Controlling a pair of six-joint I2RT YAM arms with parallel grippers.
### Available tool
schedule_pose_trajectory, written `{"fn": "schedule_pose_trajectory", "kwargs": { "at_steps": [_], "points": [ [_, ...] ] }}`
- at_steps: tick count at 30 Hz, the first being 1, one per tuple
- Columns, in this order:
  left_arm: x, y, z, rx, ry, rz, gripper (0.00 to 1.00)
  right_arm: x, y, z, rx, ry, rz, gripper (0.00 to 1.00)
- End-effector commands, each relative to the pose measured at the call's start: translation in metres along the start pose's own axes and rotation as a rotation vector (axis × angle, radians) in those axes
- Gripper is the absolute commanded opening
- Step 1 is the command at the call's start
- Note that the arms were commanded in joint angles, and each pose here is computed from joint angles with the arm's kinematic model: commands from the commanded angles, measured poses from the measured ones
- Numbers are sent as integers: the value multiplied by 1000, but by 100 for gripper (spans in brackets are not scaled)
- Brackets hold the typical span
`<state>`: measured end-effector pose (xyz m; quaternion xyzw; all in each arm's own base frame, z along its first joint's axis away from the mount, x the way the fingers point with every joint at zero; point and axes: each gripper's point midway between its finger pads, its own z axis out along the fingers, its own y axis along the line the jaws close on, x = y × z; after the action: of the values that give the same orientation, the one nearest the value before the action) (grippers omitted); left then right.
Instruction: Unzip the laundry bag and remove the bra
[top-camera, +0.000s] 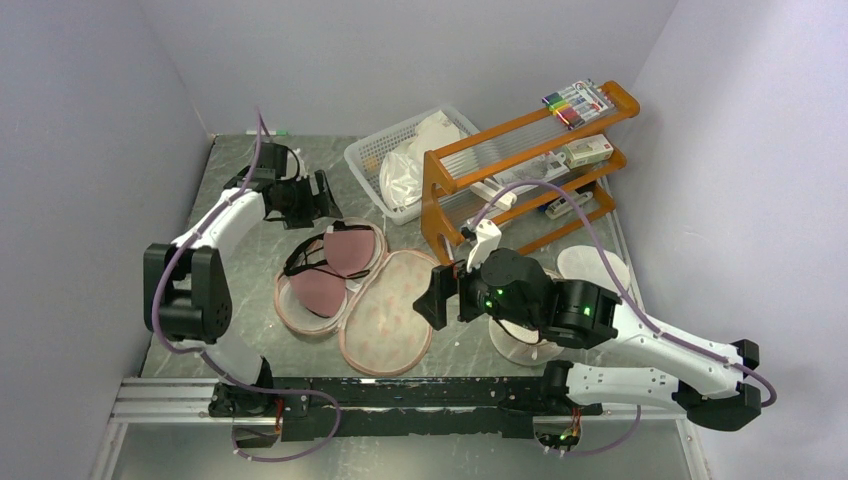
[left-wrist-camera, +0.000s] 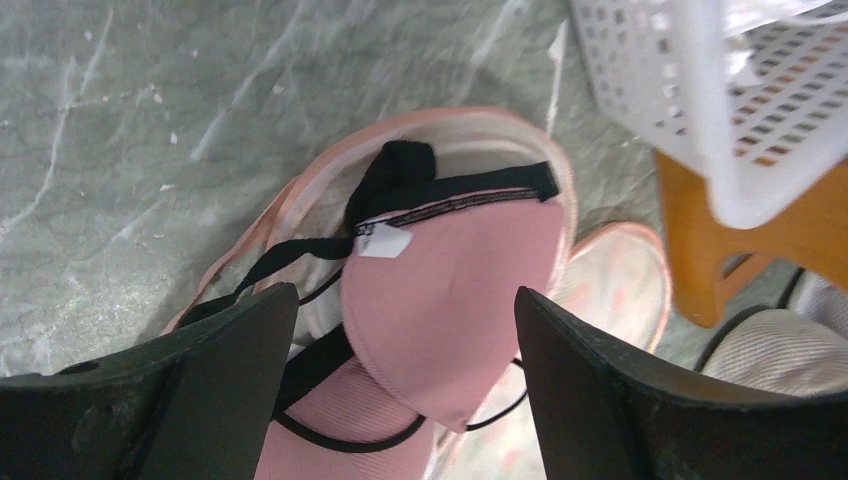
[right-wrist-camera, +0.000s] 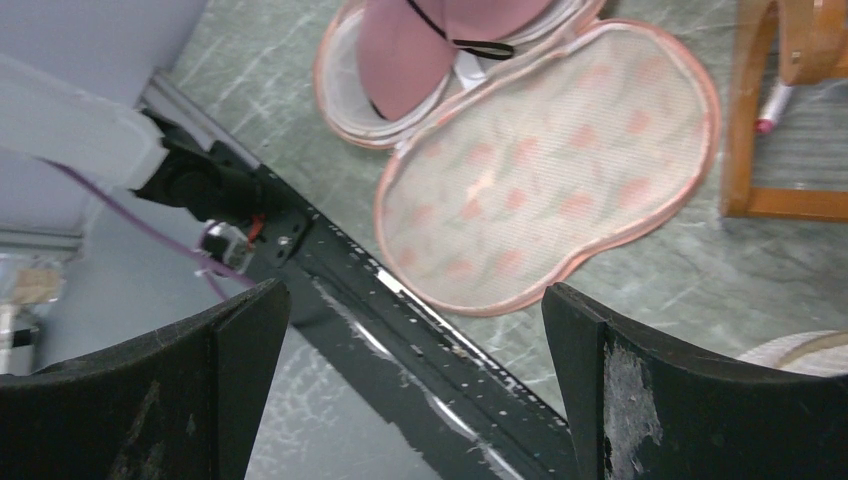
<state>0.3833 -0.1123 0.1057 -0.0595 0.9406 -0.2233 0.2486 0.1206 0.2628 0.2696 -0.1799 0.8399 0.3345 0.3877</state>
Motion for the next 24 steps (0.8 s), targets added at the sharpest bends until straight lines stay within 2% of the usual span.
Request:
{"fn": "schedule_pose_trajectory", "kwargs": {
  "at_steps": [1, 5, 8, 10, 13, 17, 24],
  "points": [
    [8, 9, 2, 4, 9, 59, 91, 9, 14, 0, -57, 60, 65, 100],
    [7, 28, -1, -83, -9, 79, 92, 0, 15, 2, -62, -5, 105, 100],
    [13, 21, 9, 2, 5, 79, 90, 1, 6, 0, -74, -74, 153, 100],
    [20, 15, 17, 61, 35, 72, 86, 1, 2, -3, -105, -132, 197, 100],
    [27, 20, 26, 59, 58, 60, 74, -2, 2, -8, -152, -197, 244, 100],
    [29, 17, 28, 75, 51, 71, 64, -9, -2, -13, -148, -237, 252, 100],
    [40, 22, 35, 25, 84, 87, 59, -25, -9, -31, -118, -294, 212, 100]
  ]
}}
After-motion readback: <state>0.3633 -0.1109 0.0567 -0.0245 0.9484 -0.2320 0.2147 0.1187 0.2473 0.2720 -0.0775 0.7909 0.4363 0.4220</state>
